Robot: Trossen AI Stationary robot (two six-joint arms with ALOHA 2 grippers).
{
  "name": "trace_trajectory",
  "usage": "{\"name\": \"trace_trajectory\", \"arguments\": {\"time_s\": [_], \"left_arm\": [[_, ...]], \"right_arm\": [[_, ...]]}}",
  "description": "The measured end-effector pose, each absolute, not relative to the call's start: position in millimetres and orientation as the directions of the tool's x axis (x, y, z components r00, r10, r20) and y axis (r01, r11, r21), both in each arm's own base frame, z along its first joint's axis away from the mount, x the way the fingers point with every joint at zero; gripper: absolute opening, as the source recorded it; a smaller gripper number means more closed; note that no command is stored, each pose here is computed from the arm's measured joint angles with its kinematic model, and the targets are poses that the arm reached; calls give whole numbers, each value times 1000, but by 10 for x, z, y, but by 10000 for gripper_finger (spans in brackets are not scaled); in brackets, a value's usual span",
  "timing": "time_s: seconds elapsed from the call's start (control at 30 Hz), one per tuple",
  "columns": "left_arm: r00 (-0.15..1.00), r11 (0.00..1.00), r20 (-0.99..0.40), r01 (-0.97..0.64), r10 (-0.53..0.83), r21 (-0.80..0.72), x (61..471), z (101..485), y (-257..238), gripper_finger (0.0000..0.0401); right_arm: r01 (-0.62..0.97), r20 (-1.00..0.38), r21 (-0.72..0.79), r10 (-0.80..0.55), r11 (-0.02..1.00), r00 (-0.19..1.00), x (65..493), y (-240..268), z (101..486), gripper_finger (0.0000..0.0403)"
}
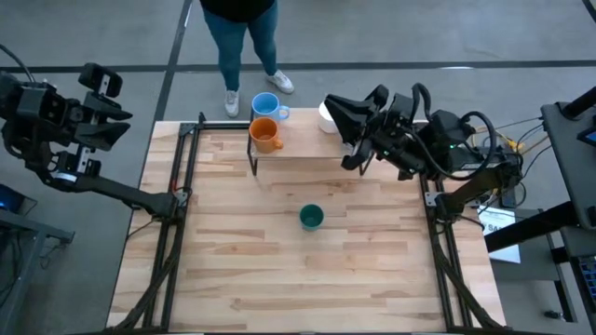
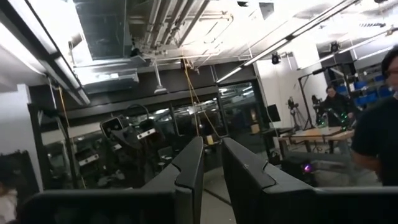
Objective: Stack small to large cups/mugs on shelf
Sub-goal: Put the green cup on the shelf
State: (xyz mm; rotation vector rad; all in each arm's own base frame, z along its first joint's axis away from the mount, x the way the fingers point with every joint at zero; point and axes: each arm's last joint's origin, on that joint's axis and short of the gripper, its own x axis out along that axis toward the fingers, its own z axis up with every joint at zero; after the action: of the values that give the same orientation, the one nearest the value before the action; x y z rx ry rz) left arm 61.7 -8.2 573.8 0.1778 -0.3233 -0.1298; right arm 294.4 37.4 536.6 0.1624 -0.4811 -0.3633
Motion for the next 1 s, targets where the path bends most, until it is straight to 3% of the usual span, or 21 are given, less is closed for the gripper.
{"name": "trace_trajectory", "arguments": {"time_s": [0.43,0.67,0.83,1.0], "left_arm": [[939,976,307,102,-159,195,604,5739,-82,57],[938,976,309,101,-158,194,590,5740,-80,57],[937,976,311,100,-158,194,580,5741,-79,57],[938,976,310,100,-158,194,585,5741,-79,57]], "right_arm": [[258,424,301,-371,918,826,2945,375,5367,54],[149,429,247,-246,958,869,2968,400,5351,54],[173,235,267,-238,948,942,3047,366,5153,54],[299,-163,303,-260,905,952,3072,274,4747,54]]}}
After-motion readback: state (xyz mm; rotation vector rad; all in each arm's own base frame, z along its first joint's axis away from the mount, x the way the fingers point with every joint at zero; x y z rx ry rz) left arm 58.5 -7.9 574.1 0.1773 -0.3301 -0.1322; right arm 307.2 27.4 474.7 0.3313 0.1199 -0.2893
